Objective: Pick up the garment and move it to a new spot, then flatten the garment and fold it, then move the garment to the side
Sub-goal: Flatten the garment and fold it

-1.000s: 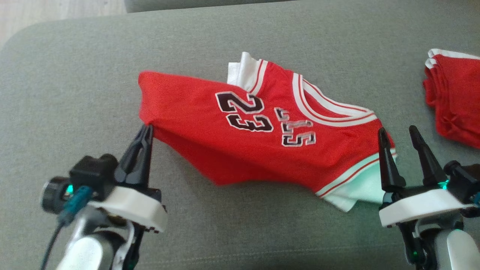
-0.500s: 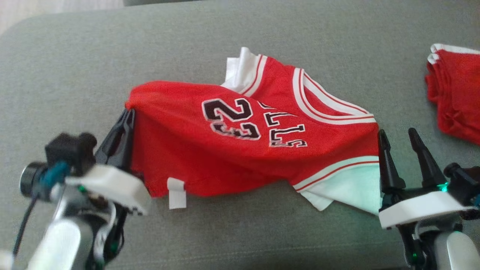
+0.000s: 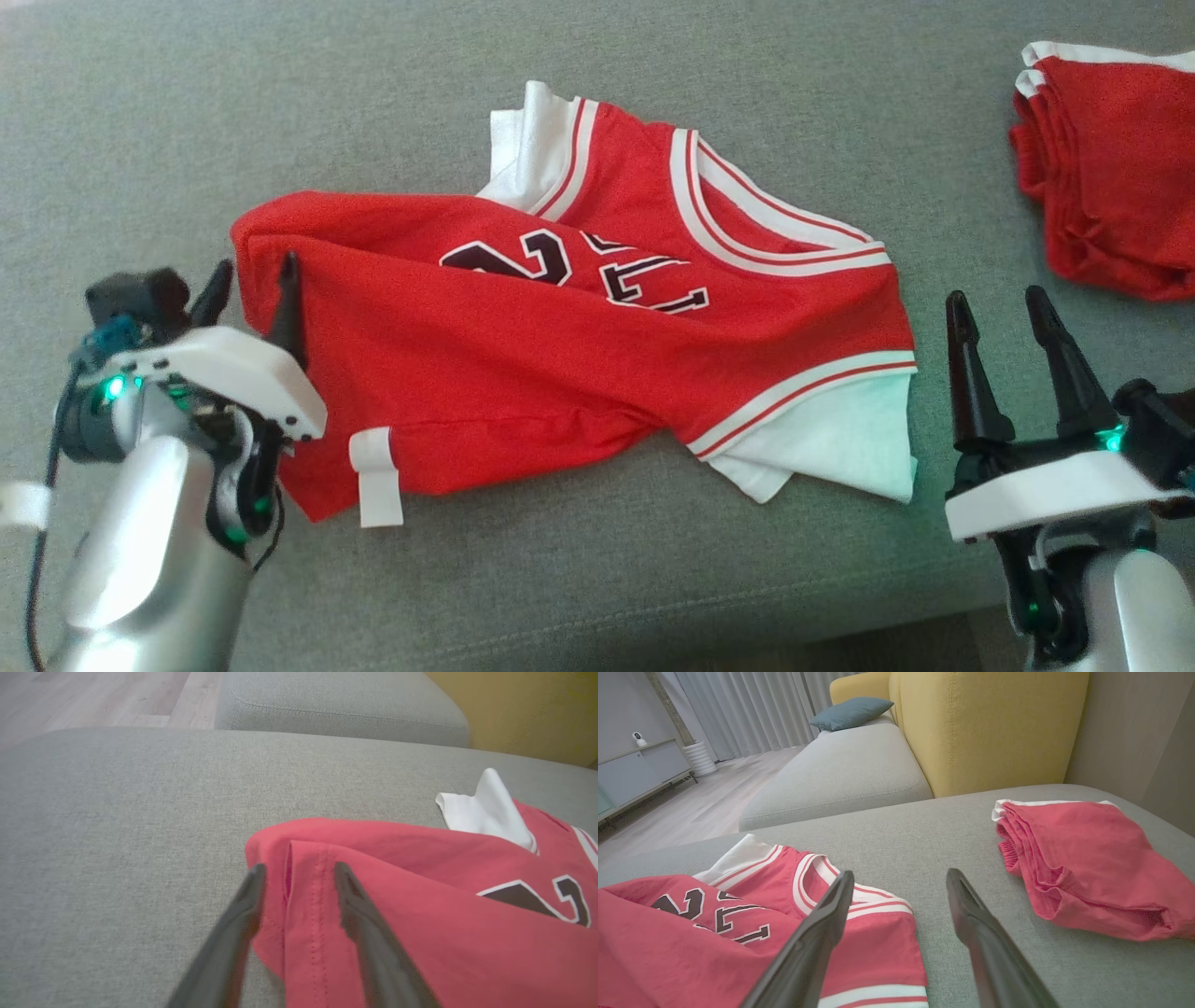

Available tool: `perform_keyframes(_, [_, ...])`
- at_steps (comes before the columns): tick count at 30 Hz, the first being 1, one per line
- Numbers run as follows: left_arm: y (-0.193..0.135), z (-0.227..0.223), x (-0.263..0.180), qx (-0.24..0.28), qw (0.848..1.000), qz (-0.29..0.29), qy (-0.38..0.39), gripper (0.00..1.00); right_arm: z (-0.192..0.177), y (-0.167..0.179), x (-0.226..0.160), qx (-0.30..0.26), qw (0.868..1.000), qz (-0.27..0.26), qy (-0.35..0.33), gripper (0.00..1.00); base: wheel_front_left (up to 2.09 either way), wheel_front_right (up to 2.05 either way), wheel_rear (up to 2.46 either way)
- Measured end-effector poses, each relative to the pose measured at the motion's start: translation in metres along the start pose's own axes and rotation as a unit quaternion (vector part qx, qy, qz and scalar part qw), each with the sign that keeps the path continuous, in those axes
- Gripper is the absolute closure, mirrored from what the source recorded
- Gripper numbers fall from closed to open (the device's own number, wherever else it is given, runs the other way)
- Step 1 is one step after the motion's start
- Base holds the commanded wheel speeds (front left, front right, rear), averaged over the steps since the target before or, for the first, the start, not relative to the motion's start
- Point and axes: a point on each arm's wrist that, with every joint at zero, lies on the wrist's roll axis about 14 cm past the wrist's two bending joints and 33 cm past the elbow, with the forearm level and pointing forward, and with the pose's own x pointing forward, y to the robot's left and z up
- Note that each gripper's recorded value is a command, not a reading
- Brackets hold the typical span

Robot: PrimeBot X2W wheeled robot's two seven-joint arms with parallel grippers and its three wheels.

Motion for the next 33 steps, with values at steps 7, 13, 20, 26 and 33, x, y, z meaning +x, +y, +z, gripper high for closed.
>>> perform_keyframes(7, [0.002,0.03,-0.019,0.022,0.993,0.021,-0.117,0.0,0.015,0.006,0.0,-0.023,0.999,0.009,-0.025,0.0,0.0,0.0,0.0])
perform_keyframes(13, [0.001,0.039,-0.063,0.041,0.984,0.038,-0.17,0.0,0.031,0.022,-0.003,-0.038,0.998,0.035,-0.044,0.0,0.0,0.0,0.0])
perform_keyframes(20, [-0.013,0.047,-0.107,0.037,0.977,0.035,-0.205,0.0,0.025,0.038,-0.019,-0.039,0.997,0.059,-0.034,0.0,0.0,0.0,0.0])
perform_keyframes(26, [-0.02,0.042,-0.126,0.036,0.978,0.033,-0.202,0.0,0.024,0.044,-0.028,-0.038,0.996,0.068,-0.032,0.0,0.0,0.0,0.0])
perform_keyframes(33, [-0.018,0.041,-0.129,0.039,0.979,0.034,-0.199,0.0,0.024,0.045,-0.029,-0.037,0.996,0.07,-0.033,0.0,0.0,0.0,0.0])
